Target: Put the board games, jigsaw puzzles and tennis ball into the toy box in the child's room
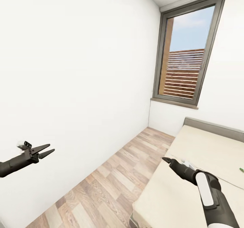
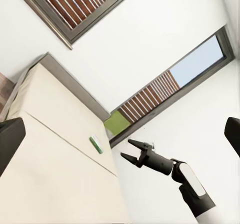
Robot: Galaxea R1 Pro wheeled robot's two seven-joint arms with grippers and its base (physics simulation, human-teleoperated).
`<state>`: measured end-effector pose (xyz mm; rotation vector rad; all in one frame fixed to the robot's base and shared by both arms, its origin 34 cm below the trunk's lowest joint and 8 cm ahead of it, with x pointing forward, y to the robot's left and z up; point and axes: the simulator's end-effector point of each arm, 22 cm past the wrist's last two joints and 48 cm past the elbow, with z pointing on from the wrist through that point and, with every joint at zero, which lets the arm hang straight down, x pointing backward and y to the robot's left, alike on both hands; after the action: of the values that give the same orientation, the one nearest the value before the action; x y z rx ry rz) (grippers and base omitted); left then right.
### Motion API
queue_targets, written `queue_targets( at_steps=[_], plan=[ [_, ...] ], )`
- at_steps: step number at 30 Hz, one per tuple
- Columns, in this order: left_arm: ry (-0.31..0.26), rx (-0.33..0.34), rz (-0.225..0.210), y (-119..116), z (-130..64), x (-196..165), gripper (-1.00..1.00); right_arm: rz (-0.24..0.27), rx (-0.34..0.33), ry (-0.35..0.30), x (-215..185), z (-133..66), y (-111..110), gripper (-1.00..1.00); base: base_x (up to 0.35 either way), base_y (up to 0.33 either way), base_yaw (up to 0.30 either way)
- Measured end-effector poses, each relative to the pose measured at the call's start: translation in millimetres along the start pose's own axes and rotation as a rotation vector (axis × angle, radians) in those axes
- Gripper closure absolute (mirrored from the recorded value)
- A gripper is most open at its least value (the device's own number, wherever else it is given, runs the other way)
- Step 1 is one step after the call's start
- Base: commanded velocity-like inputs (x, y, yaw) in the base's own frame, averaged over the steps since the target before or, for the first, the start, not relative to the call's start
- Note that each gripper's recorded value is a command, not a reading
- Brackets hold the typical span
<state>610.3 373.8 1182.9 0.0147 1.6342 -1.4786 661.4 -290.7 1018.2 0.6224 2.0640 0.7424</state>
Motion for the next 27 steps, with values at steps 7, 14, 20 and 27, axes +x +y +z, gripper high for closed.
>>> queue_targets(
  at_steps=[7, 14, 20, 27],
  plan=[
    [-0.001, 0.001, 0.0, -0.1, -0.7, -0.5, -1.0, 0.004, -0.059, -0.005, -1.3, -1.1, 10.9, -1.0, 0.0, -0.093, -0.278],
    [-0.001, 0.001, -0.003, 0.9, -0.3, 0.1, -1.0, 0.004, -0.064, -0.004, -0.8, -0.6, 11.7, -1.0, 0.0, -0.093, -0.278],
    [-0.001, -0.001, -0.005, 2.0, -0.2, 0.3, -1.0, 0.002, -0.061, -0.003, -0.2, 0.1, 10.5, -1.0, 0.0, -0.093, -0.278],
    [0.0, -0.001, -0.006, 3.1, 0.0, 0.8, -1.0, 0.002, -0.055, -0.002, 0.7, 1.1, 8.9, -1.0, -0.012, -0.093, -0.278]
  ],
)
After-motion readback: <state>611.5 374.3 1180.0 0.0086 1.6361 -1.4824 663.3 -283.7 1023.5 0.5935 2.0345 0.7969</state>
